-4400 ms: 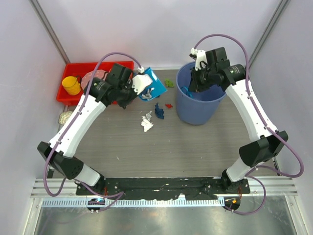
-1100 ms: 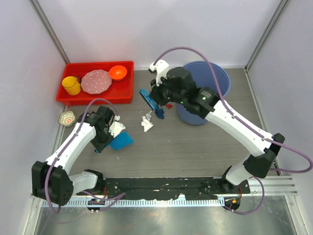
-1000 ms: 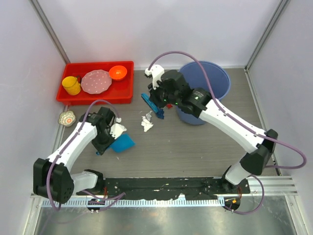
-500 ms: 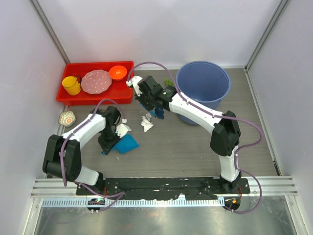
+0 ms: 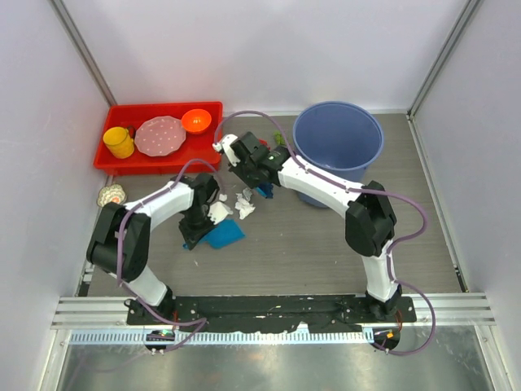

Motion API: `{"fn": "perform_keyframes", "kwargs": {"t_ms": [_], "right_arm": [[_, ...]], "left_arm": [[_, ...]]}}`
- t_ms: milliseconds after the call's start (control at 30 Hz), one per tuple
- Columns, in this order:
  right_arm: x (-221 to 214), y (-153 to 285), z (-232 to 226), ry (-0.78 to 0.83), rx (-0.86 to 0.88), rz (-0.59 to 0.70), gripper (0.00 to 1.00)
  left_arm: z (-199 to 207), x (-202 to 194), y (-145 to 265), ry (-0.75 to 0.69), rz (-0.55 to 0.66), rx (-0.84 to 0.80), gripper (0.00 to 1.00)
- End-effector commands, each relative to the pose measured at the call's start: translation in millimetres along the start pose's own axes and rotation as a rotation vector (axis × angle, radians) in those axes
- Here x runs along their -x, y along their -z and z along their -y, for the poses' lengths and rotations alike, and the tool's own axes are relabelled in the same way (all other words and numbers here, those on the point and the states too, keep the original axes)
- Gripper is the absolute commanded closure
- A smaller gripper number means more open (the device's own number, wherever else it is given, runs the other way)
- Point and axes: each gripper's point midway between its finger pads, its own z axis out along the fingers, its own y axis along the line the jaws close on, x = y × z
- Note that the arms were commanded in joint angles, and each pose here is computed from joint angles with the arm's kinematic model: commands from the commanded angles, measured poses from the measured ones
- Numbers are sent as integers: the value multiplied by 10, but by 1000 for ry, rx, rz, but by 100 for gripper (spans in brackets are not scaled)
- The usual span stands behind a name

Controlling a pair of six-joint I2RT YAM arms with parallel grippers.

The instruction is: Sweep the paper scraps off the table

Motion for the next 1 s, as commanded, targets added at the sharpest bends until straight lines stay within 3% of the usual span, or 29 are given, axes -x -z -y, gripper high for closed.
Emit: {"fn": "perform_keyframes", "kwargs": {"t_ms": [0,400,633,733,967], "right_arm": [[33,-56,-188,-32,88,26,99],[204,318,-736,-371,371,125,99],[396,692,-830,-424,447,212,99],[415,794,-792,-404,442,215,99],[628,1226,-255,-350,205,305,99]], "left_arm": [[-44,239,40,8,57,15,100],[-91,463,-3,27,92,-9,100],[-94,567,80,31,141,-16,100],[-52,638,164,36,194,-50,100],[-71,783,334,59,313,-51,100]]}}
